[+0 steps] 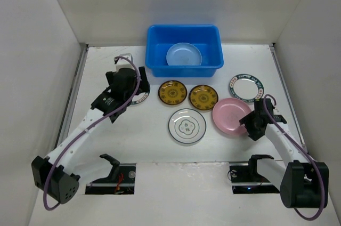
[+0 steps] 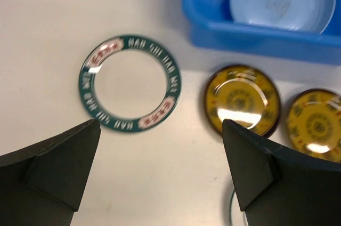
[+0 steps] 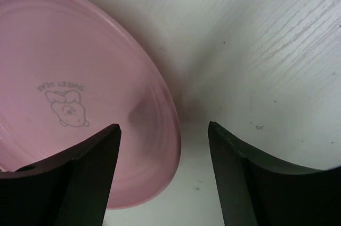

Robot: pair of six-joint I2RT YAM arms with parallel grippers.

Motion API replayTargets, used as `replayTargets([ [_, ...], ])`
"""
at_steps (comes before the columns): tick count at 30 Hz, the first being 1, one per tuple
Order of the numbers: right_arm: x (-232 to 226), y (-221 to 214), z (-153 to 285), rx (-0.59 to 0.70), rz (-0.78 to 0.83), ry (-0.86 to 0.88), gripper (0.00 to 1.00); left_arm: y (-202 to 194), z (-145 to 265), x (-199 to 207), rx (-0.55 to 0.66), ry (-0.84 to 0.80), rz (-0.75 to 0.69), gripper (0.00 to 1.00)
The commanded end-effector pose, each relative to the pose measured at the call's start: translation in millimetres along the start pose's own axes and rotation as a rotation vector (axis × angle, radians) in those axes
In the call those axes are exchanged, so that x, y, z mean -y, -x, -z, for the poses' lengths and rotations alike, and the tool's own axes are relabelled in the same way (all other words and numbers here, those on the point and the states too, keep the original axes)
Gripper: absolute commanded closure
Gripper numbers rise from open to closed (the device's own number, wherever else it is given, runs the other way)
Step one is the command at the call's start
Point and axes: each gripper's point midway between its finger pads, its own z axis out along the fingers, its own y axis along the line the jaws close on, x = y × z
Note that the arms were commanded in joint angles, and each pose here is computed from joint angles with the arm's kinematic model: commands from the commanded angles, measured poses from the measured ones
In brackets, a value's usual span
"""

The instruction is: Place the plates into the plastic bin on the countertop

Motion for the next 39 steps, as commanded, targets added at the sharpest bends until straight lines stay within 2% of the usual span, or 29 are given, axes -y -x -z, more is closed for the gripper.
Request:
replayTargets([
  [1, -12.8, 5.5, -6.1, 0.017, -0.082, 0.04, 0.35, 4.3, 25.7, -27.5, 0.035, 0.041, 0.074, 0.0],
  [8, -8.7, 4.8, -3.4, 0.028, -0.127, 0.029, 0.97, -6.7, 39.5, -54.4, 0.008, 0.087, 0.078, 0.0],
  [9, -7.7, 5.1, -0.4, 0.031, -0.135, 0.029, 1.0, -7.0, 39.7, -55.7, 0.006, 0.089, 0.08, 0.0],
  [15, -6.8, 17.9, 42.2, 0.09, -0.186, 0.077, 1.0, -3.7, 37.5, -54.6, -0.005, 0.078, 0.088, 0.0],
  [23, -41.4, 38.3, 141.9, 0.151, -0.173, 0.317, 1.0, -20.5, 25.5, -54.2, -0.066, 0.092, 0.071, 0.0],
  [27, -106.5, 69.9, 188.9, 0.222, -0.077, 0.47, 1.0, -38.2, 21.8, -54.6, -0.113, 0.089, 0.072, 0.0],
  [31, -188.8, 103.0, 208.4, 0.334, 0.091, 0.52, 1.0, -57.2, 24.4, -57.6, -0.157, 0.09, 0.094, 0.0],
  [34, -250.0, 122.7, 202.6, 0.399, 0.208, 0.526, 1.0, -72.1, 31.0, -62.7, -0.185, 0.099, 0.13, 0.0],
  [39, -349.8, 141.8, 173.0, 0.432, 0.341, 0.53, 1.0, -93.5, 47.8, -64.9, -0.208, 0.094, 0.224, 0.0],
])
